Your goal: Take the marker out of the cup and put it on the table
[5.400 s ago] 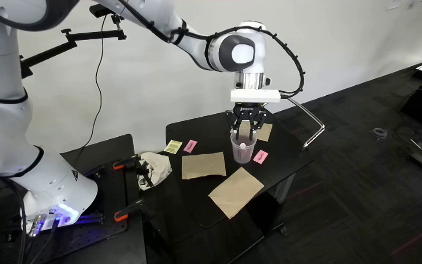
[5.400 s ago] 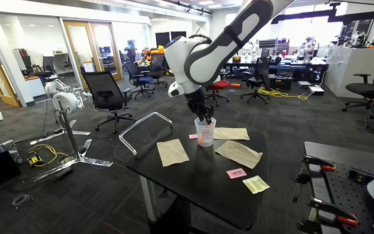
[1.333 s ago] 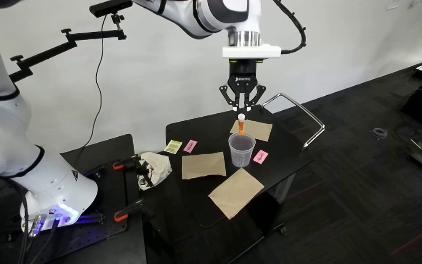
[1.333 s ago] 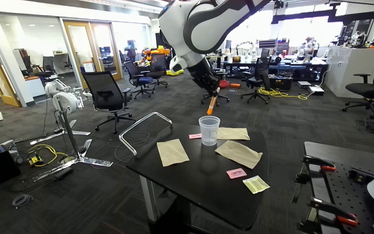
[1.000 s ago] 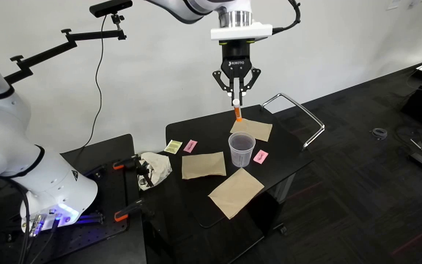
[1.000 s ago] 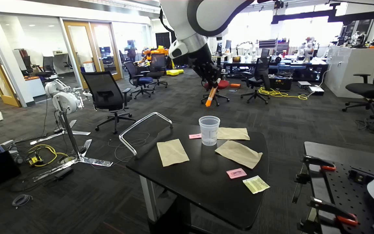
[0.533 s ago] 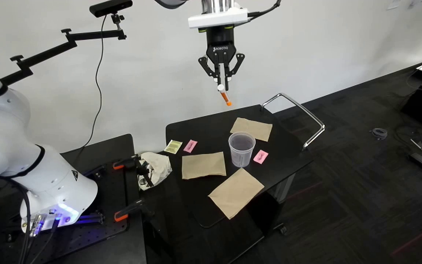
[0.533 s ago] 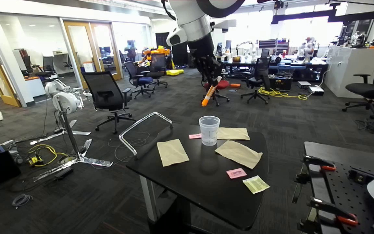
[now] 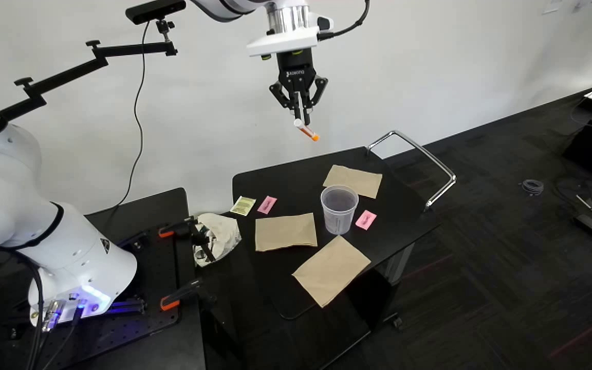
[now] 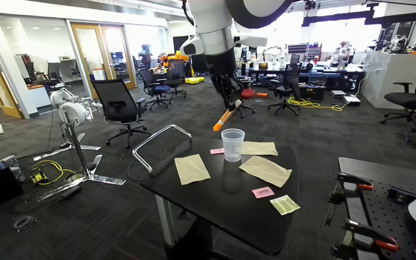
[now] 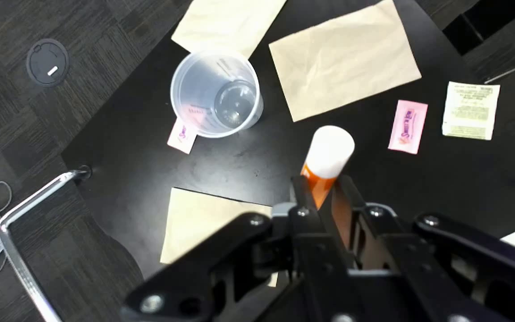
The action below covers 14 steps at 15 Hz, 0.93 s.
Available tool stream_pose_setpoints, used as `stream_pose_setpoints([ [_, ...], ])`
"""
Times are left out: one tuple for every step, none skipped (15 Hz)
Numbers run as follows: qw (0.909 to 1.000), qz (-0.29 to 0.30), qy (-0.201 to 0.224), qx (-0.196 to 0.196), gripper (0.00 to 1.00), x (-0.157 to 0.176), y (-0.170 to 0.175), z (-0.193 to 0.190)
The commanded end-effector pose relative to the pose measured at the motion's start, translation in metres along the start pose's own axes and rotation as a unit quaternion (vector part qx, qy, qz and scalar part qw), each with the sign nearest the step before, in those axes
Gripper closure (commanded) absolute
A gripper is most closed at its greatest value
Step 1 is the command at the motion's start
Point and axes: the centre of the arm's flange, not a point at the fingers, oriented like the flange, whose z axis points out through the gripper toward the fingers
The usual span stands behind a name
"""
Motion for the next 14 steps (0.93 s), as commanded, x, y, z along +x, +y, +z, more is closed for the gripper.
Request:
stream_pose_setpoints([
  [0.9988, 0.025, 0.043, -0.003, 0.95, 0.003, -0.016, 0.024],
  [0.9982, 0.024, 0.055, -0.004, 0.95, 0.006, -0.019, 0.032],
  [0.9976, 0.021, 0.066, -0.006, 0.95, 0.009, -0.021, 0.039],
  [0.9969, 0.016, 0.077, -0.008, 0.95, 0.011, -0.022, 0.047],
  [0.9962, 0.014, 0.086, -0.009, 0.95, 0.014, -0.022, 0.055],
  [0.9955, 0.012, 0.094, -0.009, 0.95, 0.016, -0.022, 0.065],
  [0.995, 0.011, 0.099, -0.007, 0.95, 0.017, -0.023, 0.074],
  [0.9946, 0.009, 0.103, -0.005, 0.95, 0.018, -0.023, 0.082],
  [0.9941, 0.007, 0.108, -0.001, 0.95, 0.019, -0.023, 0.092],
  [0.994, 0.004, 0.109, 0.004, 0.95, 0.02, -0.024, 0.103],
  [0.9937, 0.003, 0.111, 0.009, 0.95, 0.021, -0.024, 0.112],
  [0.9935, 0.0, 0.113, 0.015, 0.95, 0.021, -0.025, 0.12],
  [0.9931, -0.002, 0.115, 0.023, 0.95, 0.022, -0.025, 0.129],
  [0.993, -0.004, 0.115, 0.029, 0.95, 0.023, -0.025, 0.137],
])
